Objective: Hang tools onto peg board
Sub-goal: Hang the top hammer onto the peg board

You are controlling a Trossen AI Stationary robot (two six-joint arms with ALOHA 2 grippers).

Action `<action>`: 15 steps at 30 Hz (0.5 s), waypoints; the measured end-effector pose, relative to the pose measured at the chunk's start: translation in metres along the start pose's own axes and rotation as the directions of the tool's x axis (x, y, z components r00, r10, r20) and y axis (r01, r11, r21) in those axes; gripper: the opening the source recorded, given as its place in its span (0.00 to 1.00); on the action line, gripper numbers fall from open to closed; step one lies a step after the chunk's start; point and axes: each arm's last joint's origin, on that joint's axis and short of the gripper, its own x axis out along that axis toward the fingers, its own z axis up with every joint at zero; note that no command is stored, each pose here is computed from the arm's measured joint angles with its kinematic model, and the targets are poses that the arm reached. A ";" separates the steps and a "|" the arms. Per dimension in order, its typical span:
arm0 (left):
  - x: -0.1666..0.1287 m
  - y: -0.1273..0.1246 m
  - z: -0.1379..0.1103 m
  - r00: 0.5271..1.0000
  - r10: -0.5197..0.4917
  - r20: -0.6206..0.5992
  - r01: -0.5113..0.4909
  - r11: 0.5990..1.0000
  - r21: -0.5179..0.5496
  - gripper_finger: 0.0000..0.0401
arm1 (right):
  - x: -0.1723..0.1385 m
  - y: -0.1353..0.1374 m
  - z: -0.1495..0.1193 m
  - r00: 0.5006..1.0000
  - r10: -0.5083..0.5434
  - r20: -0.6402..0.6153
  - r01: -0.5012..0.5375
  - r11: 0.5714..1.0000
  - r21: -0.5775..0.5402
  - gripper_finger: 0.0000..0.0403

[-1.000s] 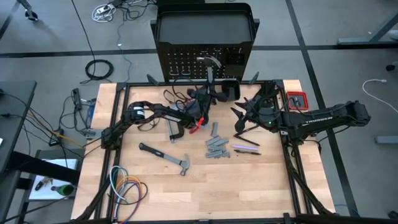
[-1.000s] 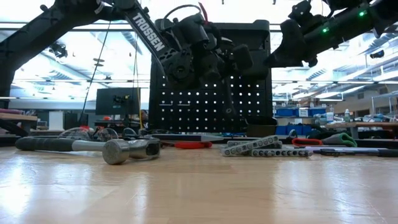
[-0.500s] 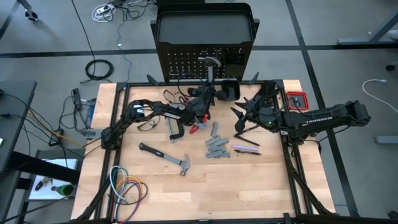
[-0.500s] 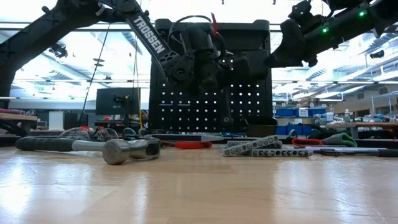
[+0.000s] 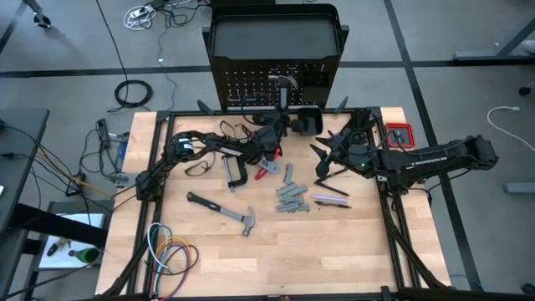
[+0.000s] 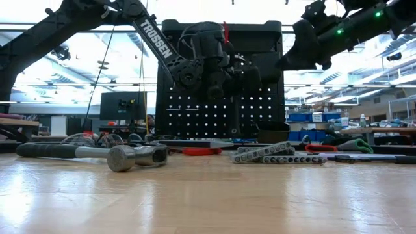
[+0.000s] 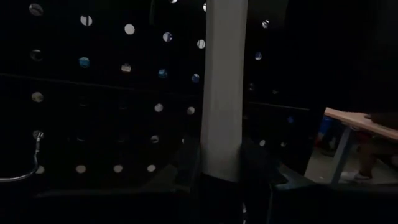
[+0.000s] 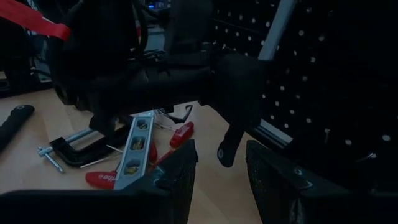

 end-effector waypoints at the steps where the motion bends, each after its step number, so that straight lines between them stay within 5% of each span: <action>1: 0.000 0.000 0.000 1.000 0.000 -0.002 0.000 1.000 0.004 0.19 | 0.000 0.000 0.000 1.000 0.001 0.000 -0.001 1.000 0.000 0.37; 4: 0.001 0.000 -0.001 1.000 0.000 -0.012 0.000 1.000 0.018 0.20 | 0.000 0.000 0.000 1.000 0.003 0.000 -0.003 1.000 0.000 0.37; 10: 0.003 0.002 -0.003 1.000 0.009 -0.023 -0.008 0.999 0.037 0.45 | 0.000 0.000 0.000 1.000 0.003 0.000 -0.003 1.000 0.000 0.37; 15: 0.002 0.001 -0.004 1.000 0.002 -0.030 -0.001 0.999 0.043 0.56 | 0.000 0.000 0.000 1.000 0.003 0.000 -0.003 1.000 0.001 0.37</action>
